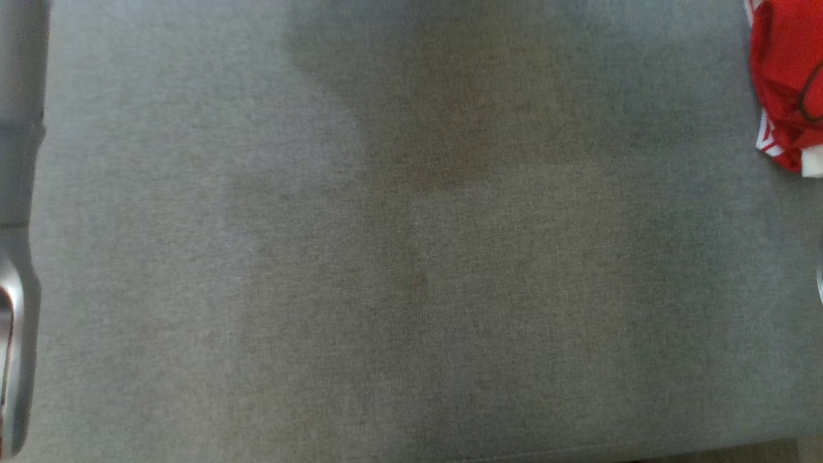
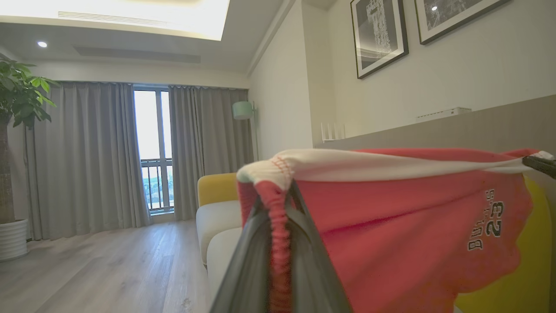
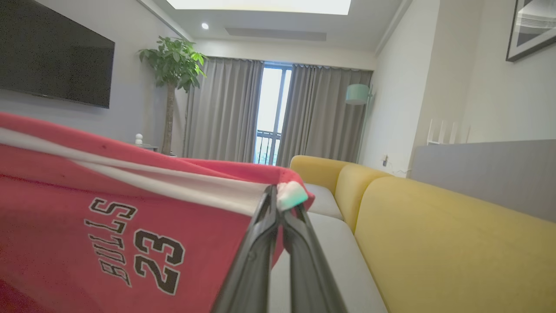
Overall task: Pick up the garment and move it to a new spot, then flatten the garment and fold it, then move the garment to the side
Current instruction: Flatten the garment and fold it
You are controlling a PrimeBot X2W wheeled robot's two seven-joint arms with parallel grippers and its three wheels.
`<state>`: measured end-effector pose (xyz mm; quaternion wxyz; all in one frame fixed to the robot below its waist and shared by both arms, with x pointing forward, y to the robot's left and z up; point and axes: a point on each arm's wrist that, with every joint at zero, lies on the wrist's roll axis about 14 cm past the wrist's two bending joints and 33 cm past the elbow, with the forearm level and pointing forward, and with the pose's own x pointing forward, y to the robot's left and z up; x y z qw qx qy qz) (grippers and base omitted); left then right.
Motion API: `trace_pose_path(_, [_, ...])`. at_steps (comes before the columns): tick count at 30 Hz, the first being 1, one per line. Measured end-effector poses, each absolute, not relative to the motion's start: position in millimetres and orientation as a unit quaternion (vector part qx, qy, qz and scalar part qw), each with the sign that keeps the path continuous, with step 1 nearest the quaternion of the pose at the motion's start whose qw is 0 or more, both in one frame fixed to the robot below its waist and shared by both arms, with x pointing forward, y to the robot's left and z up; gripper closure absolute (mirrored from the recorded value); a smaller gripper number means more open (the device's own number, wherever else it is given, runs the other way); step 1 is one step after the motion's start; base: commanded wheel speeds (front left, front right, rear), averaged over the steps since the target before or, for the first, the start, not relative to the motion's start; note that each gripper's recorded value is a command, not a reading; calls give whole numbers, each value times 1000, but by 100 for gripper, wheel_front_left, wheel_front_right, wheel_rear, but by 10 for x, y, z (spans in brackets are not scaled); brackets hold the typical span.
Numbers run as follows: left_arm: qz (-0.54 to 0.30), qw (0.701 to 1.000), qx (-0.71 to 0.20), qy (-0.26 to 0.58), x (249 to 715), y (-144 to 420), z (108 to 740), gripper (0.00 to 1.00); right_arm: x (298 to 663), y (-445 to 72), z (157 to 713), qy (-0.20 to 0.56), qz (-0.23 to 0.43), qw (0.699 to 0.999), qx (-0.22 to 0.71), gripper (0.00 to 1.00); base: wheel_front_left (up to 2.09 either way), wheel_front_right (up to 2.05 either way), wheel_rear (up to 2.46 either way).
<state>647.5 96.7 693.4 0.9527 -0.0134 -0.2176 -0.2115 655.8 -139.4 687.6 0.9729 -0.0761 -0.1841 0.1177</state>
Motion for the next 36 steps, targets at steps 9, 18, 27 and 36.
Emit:
trace_pose_path(9, [-247, 962, -17, -119, 6532, 692, 5993, 100, 6696, -1364, 5538, -29, 134, 985, -108, 100, 0, 0, 0])
trace_pose_path(18, [-275, 961, -23, -12, 5805, 679, 5052, 100, 6107, -1349, 4393, 135, 179, 965, -136, 100, 0, 0, 0])
trace_pose_path(27, [-318, 947, 13, 34, 4942, 648, 4718, 100, 5548, -1403, 4239, 197, 219, 946, -134, 100, 0, 0, 0])
trace_pose_path(36, [-342, 939, 28, 40, 4380, 575, 4719, 100, 5011, -1557, 4369, 228, 247, 933, -131, 100, 0, 0, 0])
